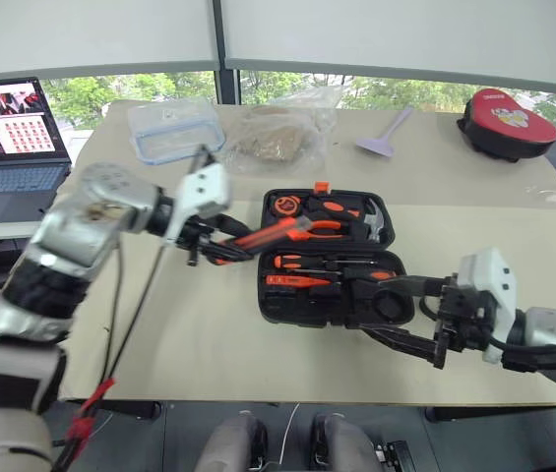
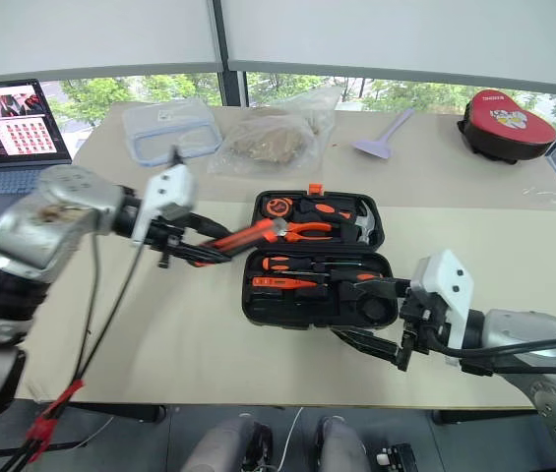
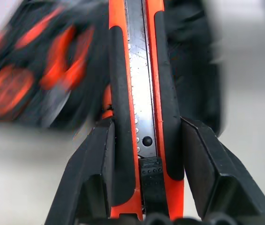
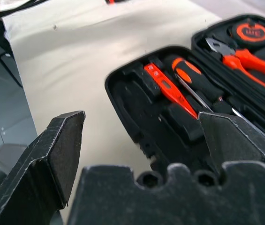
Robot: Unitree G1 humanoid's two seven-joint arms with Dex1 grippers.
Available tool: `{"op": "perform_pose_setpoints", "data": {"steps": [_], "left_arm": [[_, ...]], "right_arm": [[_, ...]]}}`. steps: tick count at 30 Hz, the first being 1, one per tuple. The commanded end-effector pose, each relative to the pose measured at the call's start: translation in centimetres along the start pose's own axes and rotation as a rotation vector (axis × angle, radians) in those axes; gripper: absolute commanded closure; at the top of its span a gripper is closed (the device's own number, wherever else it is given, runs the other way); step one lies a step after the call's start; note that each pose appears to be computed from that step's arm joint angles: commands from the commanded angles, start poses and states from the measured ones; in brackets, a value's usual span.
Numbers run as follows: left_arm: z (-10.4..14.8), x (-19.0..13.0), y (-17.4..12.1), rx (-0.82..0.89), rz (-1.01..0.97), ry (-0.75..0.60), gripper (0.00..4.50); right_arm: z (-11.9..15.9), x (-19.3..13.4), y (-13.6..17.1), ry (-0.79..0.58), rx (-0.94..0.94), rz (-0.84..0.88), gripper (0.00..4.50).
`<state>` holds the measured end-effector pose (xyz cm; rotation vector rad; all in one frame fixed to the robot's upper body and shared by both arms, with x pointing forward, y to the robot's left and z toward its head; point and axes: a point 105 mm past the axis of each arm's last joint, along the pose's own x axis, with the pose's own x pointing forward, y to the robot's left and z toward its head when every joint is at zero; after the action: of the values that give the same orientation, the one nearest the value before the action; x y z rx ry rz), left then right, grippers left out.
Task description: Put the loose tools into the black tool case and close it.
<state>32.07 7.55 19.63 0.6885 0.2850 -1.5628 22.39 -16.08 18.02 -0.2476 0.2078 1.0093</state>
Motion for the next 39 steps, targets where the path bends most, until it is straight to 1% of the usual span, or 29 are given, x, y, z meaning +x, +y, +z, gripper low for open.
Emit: {"op": "perform_pose_setpoints", "data": {"steps": [1,5,8,12,16,22,24,27,32,37,39], "left_arm": [[1.3,2.5,0.2,0.056,-0.089,0.030,2.89],[1.3,5.8,-0.1,-0.003,-0.169,0.126,2.89],[0.3,7.7,0.9,-0.055,-0.114,0.219,2.89],[0.0,9.1,0.4,-0.102,-0.143,0.255,2.89],[-1.4,9.1,0.1,-0.100,-0.155,0.332,2.89],[-0.7,7.9,-0.5,-0.099,-0.190,0.319,2.89],[-0.8,7.6,-0.7,-0.095,-0.192,0.329,2.89],[-1.1,7.8,-1.0,-0.101,-0.194,0.338,2.89],[-0.7,8.4,-1.5,-0.115,-0.201,0.330,2.89],[-1.5,8.6,-1.5,-0.099,-0.188,0.366,2.89],[-1.6,8.8,-1.2,-0.106,-0.168,0.366,1.90]], "right_arm": [[0.8,-0.6,-0.1,-0.014,-0.049,-0.025,0.00],[0.6,-0.7,0.6,-0.015,-0.035,-0.034,0.00],[0.4,-0.9,0.9,-0.018,-0.023,-0.048,0.00],[0.2,-0.8,0.9,-0.025,-0.017,-0.067,0.00],[0.2,-0.7,0.4,-0.038,-0.010,-0.089,0.00],[0.0,-0.7,-0.1,-0.045,-0.001,-0.113,0.00],[0.0,-0.6,-0.2,-0.050,0.000,-0.115,0.00],[-0.1,-0.4,-0.3,-0.053,0.000,-0.117,0.00],[-0.1,-0.3,-0.5,-0.060,0.000,-0.123,0.00],[-0.2,-0.4,-0.6,-0.061,0.005,-0.129,0.00],[-0.3,-0.4,-0.6,-0.061,0.007,-0.130,0.00]]}}
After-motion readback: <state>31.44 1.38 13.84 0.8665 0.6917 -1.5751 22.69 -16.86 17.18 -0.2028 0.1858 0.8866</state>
